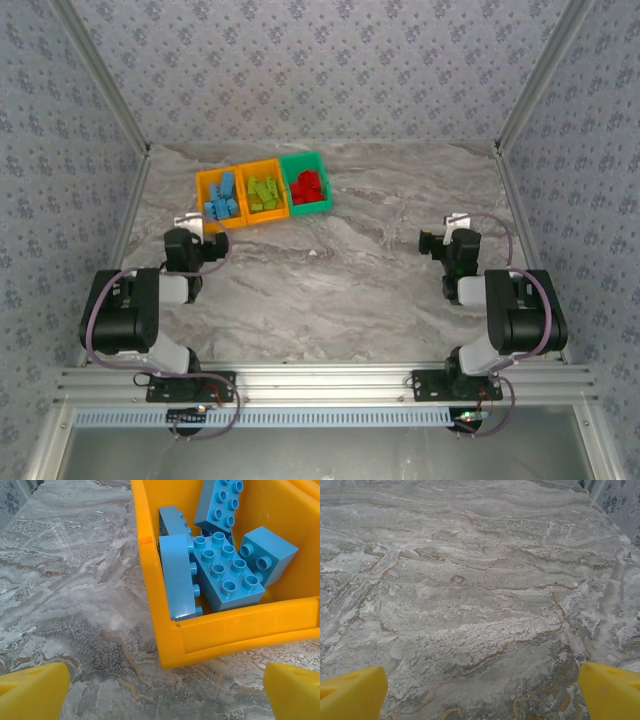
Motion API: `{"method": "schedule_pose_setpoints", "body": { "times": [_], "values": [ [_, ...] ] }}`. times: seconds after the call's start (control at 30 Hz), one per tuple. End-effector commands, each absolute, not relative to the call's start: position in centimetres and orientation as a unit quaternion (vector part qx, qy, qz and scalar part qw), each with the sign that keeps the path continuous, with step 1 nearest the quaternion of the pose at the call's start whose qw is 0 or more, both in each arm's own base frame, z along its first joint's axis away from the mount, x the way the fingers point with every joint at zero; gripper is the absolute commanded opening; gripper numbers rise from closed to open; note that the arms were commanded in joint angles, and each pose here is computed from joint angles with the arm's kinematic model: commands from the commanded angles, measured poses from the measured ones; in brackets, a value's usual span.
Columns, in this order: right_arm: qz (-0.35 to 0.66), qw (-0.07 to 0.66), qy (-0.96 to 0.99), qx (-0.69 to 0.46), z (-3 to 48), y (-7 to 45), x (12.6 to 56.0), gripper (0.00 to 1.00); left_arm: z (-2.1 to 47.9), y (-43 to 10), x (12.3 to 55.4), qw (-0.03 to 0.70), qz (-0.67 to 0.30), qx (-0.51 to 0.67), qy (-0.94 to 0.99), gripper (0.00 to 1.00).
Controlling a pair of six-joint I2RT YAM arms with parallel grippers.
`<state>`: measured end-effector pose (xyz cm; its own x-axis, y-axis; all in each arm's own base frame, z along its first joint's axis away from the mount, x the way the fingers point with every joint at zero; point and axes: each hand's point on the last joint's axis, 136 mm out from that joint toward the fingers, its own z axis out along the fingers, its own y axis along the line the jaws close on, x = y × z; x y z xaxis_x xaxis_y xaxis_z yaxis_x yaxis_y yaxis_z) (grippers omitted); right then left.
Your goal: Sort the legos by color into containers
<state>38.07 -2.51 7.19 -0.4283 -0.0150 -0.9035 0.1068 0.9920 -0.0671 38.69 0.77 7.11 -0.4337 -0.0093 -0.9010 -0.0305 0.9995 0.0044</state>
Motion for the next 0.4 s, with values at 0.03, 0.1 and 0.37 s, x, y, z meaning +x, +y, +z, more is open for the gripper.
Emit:
{"method": "schedule_pose_setpoints", "body": {
  "times": [0.03, 0.1, 0.37],
  "values": [
    [-0.035, 0.554, 0.832, 0.017, 8.44, -1.91, 38.97, 1.00, 8.81, 1.10, 39.76, 0.555, 0.010, -0.022, 0.832, 0.99],
    [-0.033, 0.552, 0.833, 0.017, 8.36, -1.88, 38.97, 1.00, 8.82, 1.07, 39.76, 0.555, 0.010, -0.022, 0.832, 0.99],
    [-0.036, 0.555, 0.831, 0.021, 8.43, -2.10, 38.90, 1.00, 8.82, 1.08, 39.76, 0.555, 0.010, -0.022, 0.832, 0.99]
  ]
}}
